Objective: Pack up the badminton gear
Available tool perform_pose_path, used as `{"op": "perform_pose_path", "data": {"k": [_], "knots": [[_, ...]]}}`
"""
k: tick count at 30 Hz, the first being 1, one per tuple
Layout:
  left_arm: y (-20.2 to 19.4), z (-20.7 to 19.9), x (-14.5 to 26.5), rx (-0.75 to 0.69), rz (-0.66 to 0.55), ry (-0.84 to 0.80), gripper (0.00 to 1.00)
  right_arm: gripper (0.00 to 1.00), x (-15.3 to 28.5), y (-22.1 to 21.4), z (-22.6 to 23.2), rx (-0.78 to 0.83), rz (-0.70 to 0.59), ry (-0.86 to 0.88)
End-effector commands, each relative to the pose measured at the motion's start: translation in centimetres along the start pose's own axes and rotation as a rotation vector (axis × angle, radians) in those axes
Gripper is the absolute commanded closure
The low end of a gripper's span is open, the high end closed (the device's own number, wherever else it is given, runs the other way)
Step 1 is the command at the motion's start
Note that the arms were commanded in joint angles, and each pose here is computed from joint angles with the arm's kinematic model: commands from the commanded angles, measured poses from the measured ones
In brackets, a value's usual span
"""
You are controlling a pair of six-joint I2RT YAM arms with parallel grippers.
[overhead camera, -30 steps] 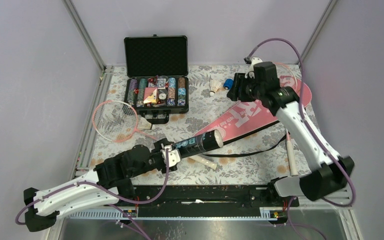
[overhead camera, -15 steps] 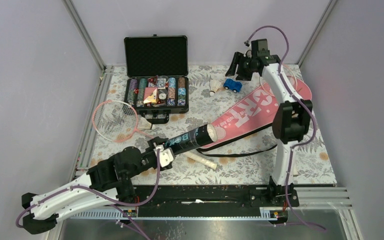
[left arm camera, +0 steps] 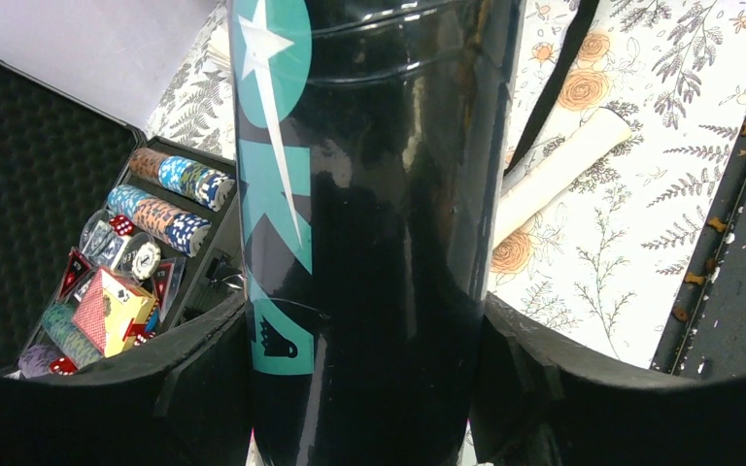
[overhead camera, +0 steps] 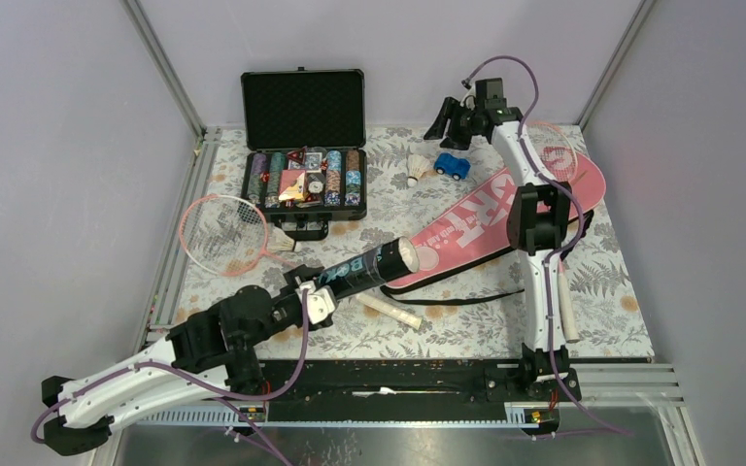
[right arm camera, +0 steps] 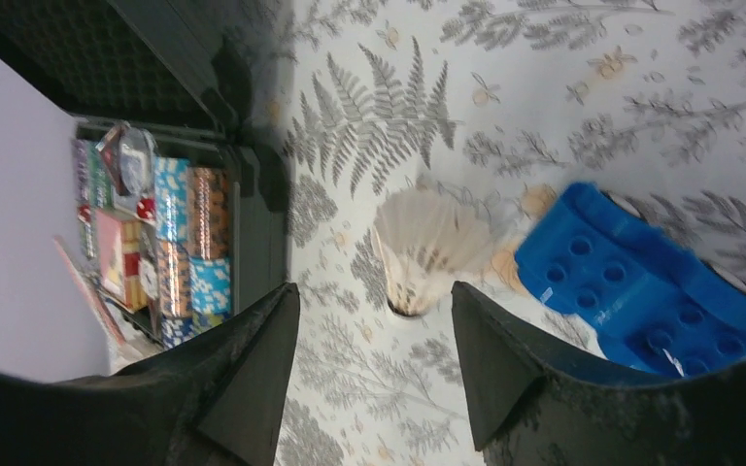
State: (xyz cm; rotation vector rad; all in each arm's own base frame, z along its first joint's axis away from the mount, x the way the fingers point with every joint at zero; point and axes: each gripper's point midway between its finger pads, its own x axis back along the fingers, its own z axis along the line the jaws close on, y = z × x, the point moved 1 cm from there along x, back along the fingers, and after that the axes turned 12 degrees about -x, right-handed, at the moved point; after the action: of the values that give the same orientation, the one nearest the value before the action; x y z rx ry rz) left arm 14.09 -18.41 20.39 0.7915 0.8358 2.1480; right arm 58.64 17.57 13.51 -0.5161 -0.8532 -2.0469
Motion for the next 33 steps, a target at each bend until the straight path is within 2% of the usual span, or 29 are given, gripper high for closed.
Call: {"op": "perform_pose_path", "data": {"k": [1, 5, 11, 23, 29, 32, 33], "knots": [[1.4, 2.0, 0.0, 0.009, -0.05, 0.093, 0.61, 0.35, -2.2, 2.1, 2.6, -0.045, -0.061, 0.209], [1.3, 2.1, -0.1, 0.012, -0.041, 0.1, 0.61, 0.36, -4.4, 2.4, 2.5, -0.116, -0.055, 0.275], [1.2, 2.7, 0.0, 0.009, -0.032, 0.134, 0.61, 0.37, -5.9, 0.6, 0.6, -0.169, -0.002, 0.251], [0.8, 2.3, -0.9, -0.017, 0.002, 0.116, 0.61, 0.39, -3.0, -2.9, 1.2, -0.045, 0.157, 0.271], [0.5, 2.0, -0.9, -0.014, 0.01, 0.106, 0.61, 0.5, -1.4, -3.2, 1.8, -0.011, 0.17, 0.27], [0.5, 2.0, -0.9, -0.015, 0.01, 0.106, 0.61, 0.63, -0.6, -3.2, 2.4, 0.007, 0.173, 0.27], [0.4, 2.0, -0.9, -0.016, 0.012, 0.105, 0.61, 0.71, -0.3, -3.3, 2.5, 0.011, 0.175, 0.27]]}}
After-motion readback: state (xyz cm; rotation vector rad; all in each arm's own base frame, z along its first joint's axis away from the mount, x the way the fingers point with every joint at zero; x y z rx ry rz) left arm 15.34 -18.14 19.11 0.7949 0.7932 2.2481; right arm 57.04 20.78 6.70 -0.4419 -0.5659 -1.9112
